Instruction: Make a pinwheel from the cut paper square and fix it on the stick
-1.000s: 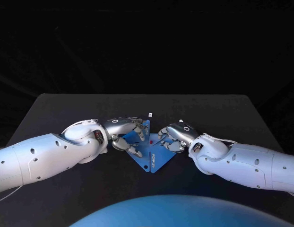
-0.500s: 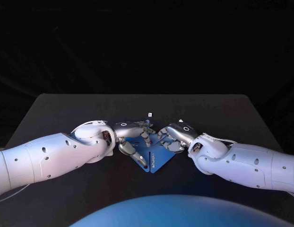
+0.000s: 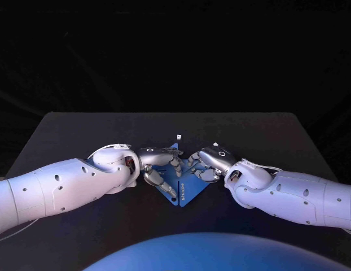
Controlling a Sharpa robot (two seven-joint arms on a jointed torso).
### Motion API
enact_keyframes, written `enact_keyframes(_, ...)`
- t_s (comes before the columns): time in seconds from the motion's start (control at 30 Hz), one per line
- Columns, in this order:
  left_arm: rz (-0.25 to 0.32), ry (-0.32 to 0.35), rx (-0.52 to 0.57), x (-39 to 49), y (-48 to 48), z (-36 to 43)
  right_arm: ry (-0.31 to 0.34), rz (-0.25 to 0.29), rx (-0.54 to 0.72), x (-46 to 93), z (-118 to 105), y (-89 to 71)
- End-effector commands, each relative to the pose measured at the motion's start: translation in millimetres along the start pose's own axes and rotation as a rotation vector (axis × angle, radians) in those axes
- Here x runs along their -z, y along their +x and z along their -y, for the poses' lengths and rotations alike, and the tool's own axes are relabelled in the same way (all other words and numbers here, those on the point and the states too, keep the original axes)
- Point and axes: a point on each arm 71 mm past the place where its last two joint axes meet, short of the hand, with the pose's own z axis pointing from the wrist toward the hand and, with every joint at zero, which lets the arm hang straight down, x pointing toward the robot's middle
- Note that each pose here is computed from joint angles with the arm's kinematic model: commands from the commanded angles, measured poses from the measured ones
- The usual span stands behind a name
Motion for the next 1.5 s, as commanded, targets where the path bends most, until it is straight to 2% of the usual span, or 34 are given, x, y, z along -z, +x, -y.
enact_keyframes(0.03,-0.019,0.015,0.019,-0.5,0.8,1.3,-0.003,-0.016,0.004,0.5,-0.5,1.6)
enact_keyframes(0.5,-0.005,0.007,0.029,1.0,-0.2,-1.6,-0.002,-0.017,0.004,0.7,0.0,1.6)
enact_keyframes(1.5,-0.058,-0.015,0.058,-0.7,4.2,-7.4,-0.003,-0.017,0.002,0.9,-1.0,1.4)
